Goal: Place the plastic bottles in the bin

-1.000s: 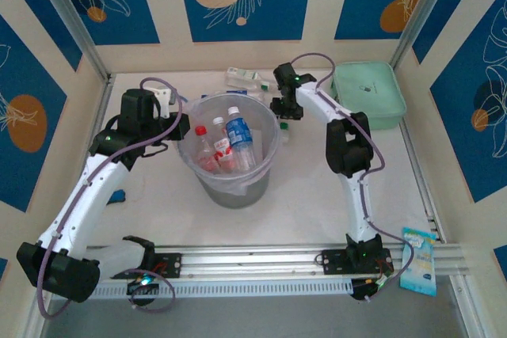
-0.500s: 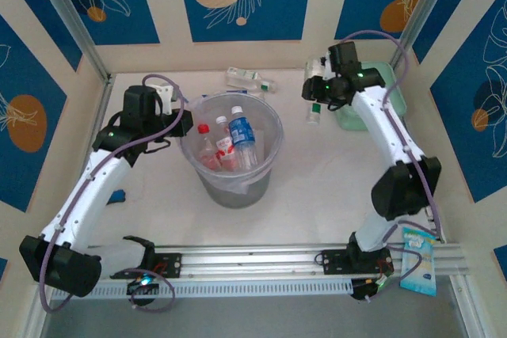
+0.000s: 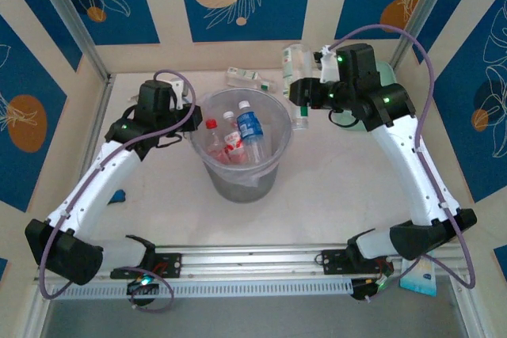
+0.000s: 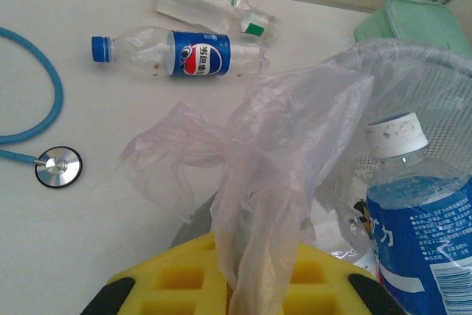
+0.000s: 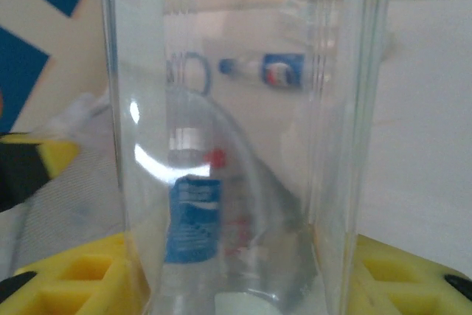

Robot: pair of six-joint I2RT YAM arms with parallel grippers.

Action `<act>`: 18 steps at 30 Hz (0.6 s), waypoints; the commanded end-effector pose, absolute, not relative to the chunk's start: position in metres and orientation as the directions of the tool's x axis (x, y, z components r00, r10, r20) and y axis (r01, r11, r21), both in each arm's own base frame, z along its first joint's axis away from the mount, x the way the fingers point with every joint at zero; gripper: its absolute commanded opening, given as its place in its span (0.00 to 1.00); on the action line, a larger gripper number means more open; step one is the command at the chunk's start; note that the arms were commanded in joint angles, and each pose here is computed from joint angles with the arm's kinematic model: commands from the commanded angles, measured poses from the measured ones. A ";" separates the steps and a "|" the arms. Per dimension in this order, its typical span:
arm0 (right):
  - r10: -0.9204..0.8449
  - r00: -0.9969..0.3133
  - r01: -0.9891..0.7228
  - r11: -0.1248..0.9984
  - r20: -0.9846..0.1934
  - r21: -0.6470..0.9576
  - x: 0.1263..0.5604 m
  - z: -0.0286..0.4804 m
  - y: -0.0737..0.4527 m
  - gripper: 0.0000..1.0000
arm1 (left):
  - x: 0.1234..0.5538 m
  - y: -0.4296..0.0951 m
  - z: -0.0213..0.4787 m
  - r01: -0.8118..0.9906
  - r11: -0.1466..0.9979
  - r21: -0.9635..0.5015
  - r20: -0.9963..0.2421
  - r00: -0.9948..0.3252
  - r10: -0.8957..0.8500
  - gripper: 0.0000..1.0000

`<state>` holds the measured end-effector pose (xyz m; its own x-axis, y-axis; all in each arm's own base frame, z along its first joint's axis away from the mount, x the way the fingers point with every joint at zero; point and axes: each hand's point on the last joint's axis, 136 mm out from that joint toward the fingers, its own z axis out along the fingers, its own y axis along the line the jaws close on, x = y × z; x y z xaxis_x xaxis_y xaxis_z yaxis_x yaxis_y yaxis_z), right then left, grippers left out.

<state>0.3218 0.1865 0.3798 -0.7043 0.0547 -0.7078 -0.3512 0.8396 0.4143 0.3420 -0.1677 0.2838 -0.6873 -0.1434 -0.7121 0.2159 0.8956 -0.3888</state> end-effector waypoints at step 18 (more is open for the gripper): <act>-0.178 -0.790 -0.373 0.899 -0.587 0.230 0.294 0.332 0.243 0.33 | 0.342 -0.174 0.292 0.160 0.937 -0.310 -0.778 -0.609 -0.154 0.00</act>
